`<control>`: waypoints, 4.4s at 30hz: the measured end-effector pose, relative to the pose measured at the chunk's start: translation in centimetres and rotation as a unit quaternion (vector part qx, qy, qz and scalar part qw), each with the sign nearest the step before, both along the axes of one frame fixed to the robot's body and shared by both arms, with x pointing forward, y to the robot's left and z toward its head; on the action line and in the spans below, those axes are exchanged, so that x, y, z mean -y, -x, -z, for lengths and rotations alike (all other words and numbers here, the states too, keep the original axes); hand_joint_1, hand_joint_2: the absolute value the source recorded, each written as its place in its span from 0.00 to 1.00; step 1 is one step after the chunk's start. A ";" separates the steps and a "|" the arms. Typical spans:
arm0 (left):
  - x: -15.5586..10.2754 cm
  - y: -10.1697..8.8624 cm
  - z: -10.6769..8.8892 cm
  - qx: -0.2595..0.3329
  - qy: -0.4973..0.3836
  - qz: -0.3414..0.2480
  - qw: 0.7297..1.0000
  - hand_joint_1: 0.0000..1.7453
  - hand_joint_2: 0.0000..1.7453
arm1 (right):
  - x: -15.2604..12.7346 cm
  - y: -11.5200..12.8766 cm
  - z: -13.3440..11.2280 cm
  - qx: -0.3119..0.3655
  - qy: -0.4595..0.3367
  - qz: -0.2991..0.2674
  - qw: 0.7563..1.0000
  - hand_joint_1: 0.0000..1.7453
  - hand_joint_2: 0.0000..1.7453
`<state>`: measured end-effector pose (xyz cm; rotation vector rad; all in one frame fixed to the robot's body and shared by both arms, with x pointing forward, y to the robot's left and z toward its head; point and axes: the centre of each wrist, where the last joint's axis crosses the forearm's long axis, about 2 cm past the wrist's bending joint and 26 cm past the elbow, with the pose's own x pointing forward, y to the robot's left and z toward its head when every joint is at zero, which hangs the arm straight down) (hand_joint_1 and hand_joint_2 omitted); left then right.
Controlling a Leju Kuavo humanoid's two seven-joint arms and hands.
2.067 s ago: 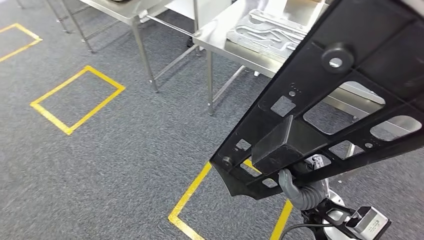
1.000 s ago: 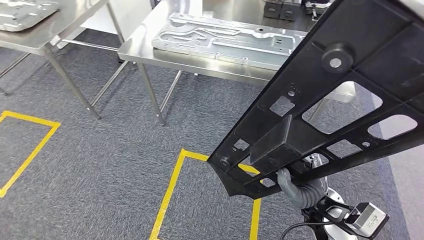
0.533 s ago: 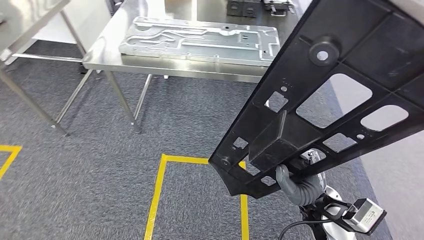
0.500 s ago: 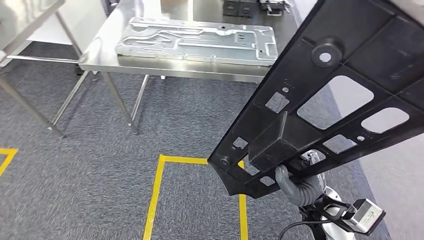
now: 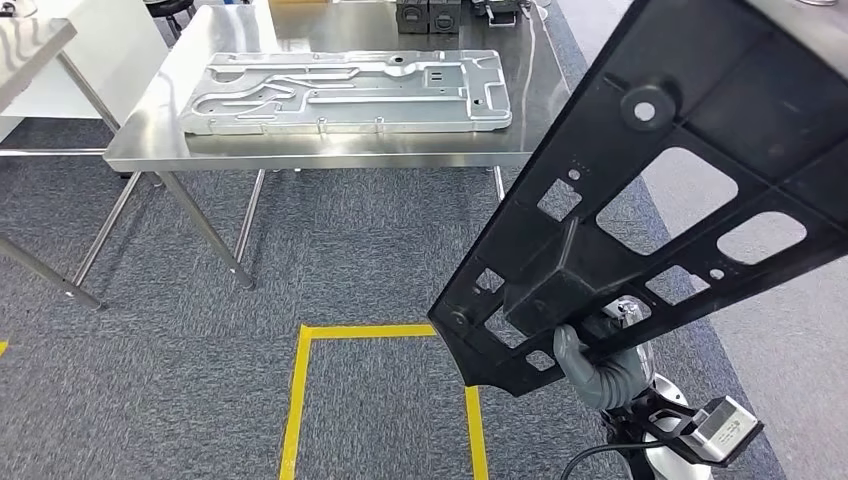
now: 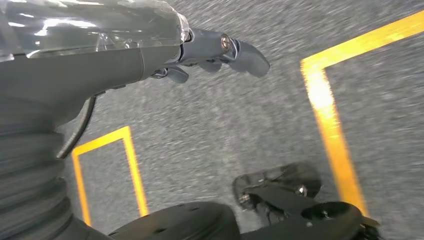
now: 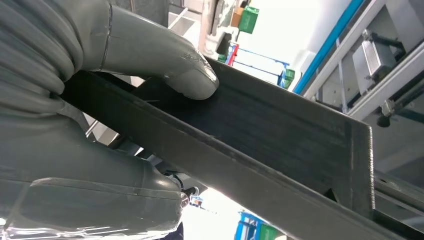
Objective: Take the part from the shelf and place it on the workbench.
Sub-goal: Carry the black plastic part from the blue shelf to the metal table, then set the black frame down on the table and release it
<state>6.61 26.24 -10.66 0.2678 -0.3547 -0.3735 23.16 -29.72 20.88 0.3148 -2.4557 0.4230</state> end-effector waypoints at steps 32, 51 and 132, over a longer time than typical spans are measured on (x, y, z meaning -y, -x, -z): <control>0.2 0.4 0.1 -0.002 0.010 0.012 1.000 0.00 1.00 | 0.0 0.7 0.2 -0.001 0.006 0.023 1.000 1.00 1.00; 3.0 1.1 -0.1 -0.023 0.031 -0.019 0.999 0.00 1.00 | 0.2 -1.9 -1.9 0.001 0.025 0.007 1.000 1.00 1.00; 2.3 0.3 -0.1 0.008 0.053 0.009 0.999 0.00 0.00 | -7.1 -28.0 -16.1 0.071 0.628 0.371 0.681 0.00 0.00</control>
